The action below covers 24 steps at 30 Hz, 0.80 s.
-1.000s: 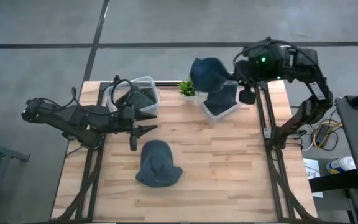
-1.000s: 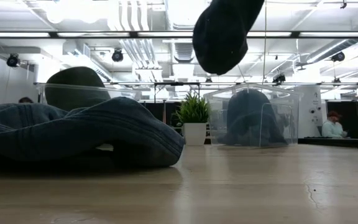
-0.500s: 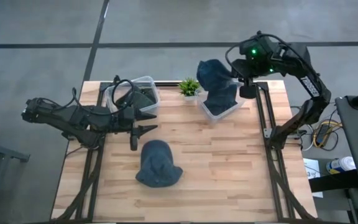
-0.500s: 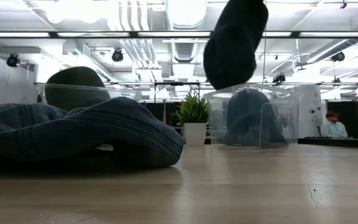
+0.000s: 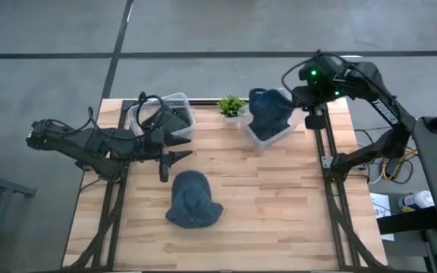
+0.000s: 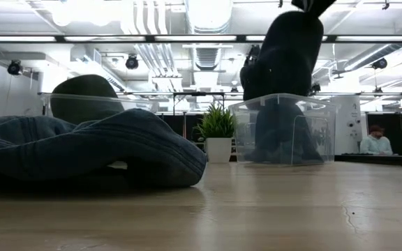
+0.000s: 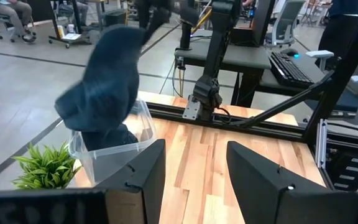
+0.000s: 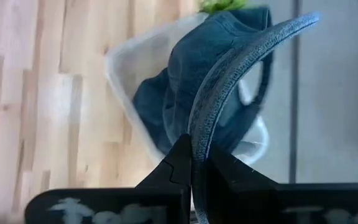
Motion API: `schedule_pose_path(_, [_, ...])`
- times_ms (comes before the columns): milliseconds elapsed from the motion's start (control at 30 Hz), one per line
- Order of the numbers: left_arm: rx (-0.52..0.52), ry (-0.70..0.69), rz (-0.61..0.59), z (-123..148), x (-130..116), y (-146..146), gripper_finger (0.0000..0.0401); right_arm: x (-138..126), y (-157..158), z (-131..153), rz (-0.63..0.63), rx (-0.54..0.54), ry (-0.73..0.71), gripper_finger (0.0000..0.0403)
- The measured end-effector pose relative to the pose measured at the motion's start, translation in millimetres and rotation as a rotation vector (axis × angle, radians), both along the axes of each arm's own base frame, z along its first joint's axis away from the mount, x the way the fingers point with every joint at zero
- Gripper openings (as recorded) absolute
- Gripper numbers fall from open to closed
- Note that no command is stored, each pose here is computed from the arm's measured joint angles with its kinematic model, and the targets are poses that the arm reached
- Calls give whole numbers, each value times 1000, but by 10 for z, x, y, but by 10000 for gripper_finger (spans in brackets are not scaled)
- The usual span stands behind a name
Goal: Pick & Place hat
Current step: Put the right blue cap into the right transparent bin
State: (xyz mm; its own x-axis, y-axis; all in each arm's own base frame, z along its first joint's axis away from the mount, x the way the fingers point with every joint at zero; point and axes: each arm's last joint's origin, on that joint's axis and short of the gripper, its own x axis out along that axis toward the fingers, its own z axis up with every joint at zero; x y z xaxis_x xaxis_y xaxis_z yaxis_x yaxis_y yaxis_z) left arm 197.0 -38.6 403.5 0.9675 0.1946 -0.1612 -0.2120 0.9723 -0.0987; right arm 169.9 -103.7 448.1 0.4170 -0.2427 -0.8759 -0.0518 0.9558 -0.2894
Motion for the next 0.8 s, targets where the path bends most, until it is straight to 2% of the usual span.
schedule_pose_path(367, [-46,-10,16,1,3,16,163,226,-203,-462,75,88,184,8])
schedule_pose_path(633, [-56,-11,18,0,3,18,163,317,-261,-534,126,130,189,8])
schedule_pose_path(800, [-54,-12,32,0,4,29,163,414,-371,-676,131,170,232,8])
